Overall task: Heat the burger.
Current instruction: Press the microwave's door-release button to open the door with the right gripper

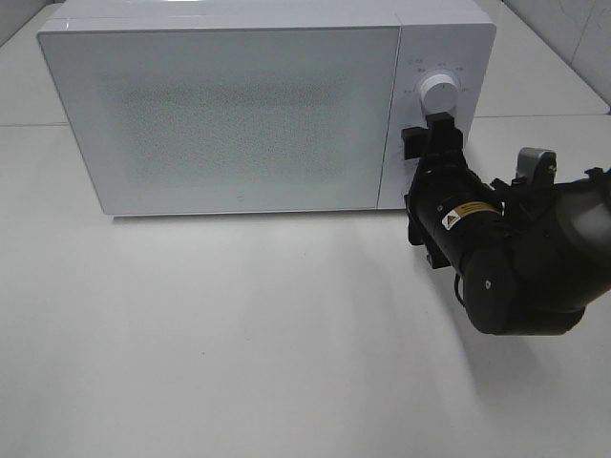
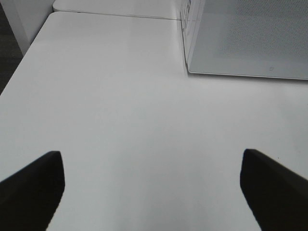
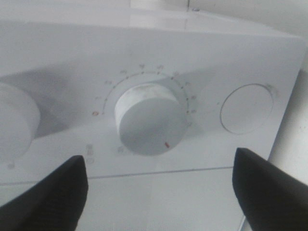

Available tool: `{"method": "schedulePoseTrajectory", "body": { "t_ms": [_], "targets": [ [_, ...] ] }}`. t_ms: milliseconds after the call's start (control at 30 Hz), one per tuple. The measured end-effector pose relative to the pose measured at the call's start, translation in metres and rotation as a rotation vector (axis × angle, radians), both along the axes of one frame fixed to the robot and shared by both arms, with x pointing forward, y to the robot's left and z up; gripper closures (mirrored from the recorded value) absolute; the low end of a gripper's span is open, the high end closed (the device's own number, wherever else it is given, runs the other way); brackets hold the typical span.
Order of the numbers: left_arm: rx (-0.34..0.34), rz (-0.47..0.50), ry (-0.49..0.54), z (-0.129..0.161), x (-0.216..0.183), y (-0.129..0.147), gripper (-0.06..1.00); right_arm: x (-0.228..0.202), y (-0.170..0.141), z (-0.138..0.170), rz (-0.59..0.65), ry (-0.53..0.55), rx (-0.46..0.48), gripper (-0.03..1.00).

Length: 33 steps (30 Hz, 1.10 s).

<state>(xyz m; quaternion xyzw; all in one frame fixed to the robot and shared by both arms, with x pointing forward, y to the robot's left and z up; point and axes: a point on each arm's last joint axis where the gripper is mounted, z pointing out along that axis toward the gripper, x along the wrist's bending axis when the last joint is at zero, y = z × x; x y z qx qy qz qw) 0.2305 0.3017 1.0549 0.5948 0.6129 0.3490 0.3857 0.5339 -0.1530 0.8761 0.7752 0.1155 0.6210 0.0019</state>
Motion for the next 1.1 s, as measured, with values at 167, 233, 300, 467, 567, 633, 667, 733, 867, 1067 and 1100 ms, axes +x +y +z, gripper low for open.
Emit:
{"method": "schedulePoseTrajectory", "body": {
  "t_ms": [167, 233, 300, 467, 567, 633, 667, 733, 867, 1067, 1100],
  "targets": [
    [0.000, 0.000, 0.000, 0.000, 0.000, 0.000, 0.04, -0.012, 0.000, 0.005, 0.083, -0.005, -0.035, 0.21],
    [-0.004, -0.003, 0.000, 0.000, 0.000, 0.000, 0.04, -0.013, -0.001, 0.007, 0.088, -0.007, -0.039, 0.21],
    [-0.004, -0.003, 0.000, 0.000, 0.000, 0.000, 0.04, -0.020, -0.005, 0.011, 0.098, -0.009, -0.050, 0.21],
    [0.000, 0.000, 0.000, 0.000, 0.000, 0.000, 0.04, -0.032, -0.012, 0.018, 0.103, -0.011, -0.065, 0.21],
    [-0.004, -0.003, 0.000, 0.000, 0.000, 0.000, 0.04, -0.037, -0.015, 0.025, 0.108, -0.028, -0.081, 0.21],
    [0.000, 0.000, 0.000, 0.000, 0.000, 0.000, 0.04, -0.038, -0.015, 0.031, 0.114, -0.052, -0.099, 0.21],
    [0.000, 0.000, 0.000, 0.000, 0.000, 0.000, 0.04, -0.038, -0.015, 0.035, 0.119, -0.068, -0.110, 0.21],
    [0.000, 0.000, 0.000, 0.000, 0.000, 0.000, 0.04, -0.038, -0.016, 0.044, 0.125, -0.100, -0.132, 0.21],
    [0.000, 0.000, 0.000, 0.000, 0.000, 0.000, 0.04, -0.041, -0.017, 0.065, 0.138, -0.178, -0.200, 0.21],
    [-0.004, -0.003, 0.000, 0.000, 0.000, 0.000, 0.04, -0.044, -0.018, 0.073, 0.169, -0.176, -0.292, 0.21],
    [-0.004, -0.003, 0.000, 0.000, 0.000, 0.000, 0.04, -0.046, -0.018, 0.075, 0.194, -0.152, -0.343, 0.21]
  ]
}}
